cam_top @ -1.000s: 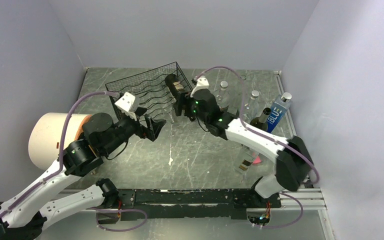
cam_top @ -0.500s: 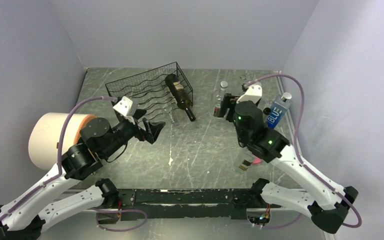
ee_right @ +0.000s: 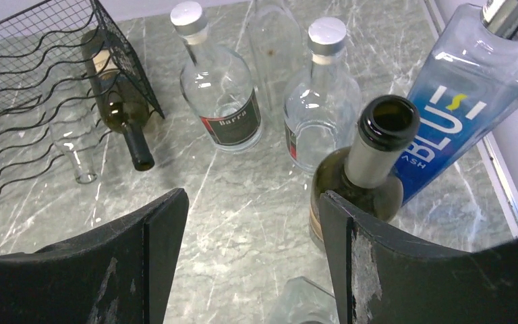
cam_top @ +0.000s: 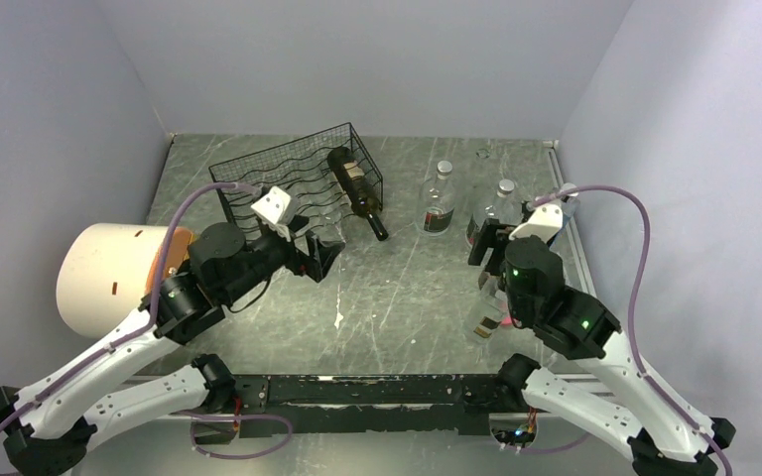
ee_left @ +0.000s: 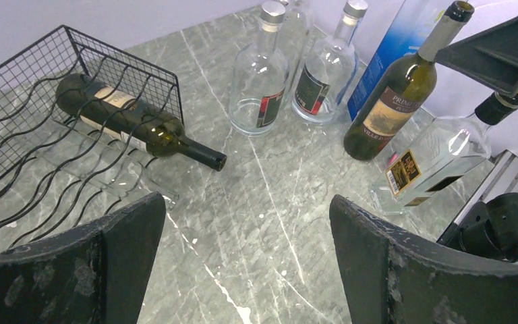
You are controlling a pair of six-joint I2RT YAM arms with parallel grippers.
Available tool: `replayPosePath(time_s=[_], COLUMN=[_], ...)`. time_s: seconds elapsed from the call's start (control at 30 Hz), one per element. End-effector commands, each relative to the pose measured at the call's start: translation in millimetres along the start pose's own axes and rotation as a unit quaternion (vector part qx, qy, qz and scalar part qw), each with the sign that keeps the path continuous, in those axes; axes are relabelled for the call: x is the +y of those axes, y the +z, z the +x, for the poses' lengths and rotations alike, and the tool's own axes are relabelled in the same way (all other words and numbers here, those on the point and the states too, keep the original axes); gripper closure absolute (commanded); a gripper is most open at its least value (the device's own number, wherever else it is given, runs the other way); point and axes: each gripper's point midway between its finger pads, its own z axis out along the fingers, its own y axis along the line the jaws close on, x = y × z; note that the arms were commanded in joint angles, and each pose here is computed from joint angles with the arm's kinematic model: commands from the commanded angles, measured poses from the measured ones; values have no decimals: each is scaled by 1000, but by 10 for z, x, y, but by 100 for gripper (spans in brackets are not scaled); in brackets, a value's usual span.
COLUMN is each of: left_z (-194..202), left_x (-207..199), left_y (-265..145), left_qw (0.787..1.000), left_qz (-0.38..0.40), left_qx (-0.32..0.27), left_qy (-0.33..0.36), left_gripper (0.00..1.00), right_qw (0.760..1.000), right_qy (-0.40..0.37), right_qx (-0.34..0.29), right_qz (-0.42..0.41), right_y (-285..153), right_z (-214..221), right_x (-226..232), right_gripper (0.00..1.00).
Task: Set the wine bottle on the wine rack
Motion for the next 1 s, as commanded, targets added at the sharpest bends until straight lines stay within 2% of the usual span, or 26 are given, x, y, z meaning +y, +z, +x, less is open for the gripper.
replayPosePath(time_s=[0.0,0.3,0.5,0.57,0.7,0.77,0.83,0.87,0.97], left_z=[-104,-98,-157,-185,-200,-189,-168,-151,4], left_x=[-115,-162,-157,-160,-167,-164,-160,-146,-41], left_y=[100,239,268,265,260,264,274,282,326], left_qw=[999,999,999,999,999,999,999,1000,1000], left_qz=[27,33,29,29,30,30,30,26,0], left_qx=[-16,-10,-12,-15,-18,-17,-16,-15,-1], left_qy=[4,4,6,6,5,5,5,4,4], left_gripper=[5,5,5,5,5,5,5,5,5], right_qw=[1000,999,998,999,999,999,999,999,996], right_qy=[1,-14,-10,-11,-19,-22,-27,-27,-22], right_qx=[4,10,4,6,12,11,6,3,-17], right_qz=[-5,-44,-55,-47,-23,-22,-34,-45,-81], right_y=[-98,-188,-143,-112,-65,-64,-80,-97,-152], right_z=[83,248,344,374,402,378,316,277,99], right_x=[-117,-134,-94,-97,-144,-140,-102,-68,47], right_gripper=[25,26,32,37,58,73,95,100,100])
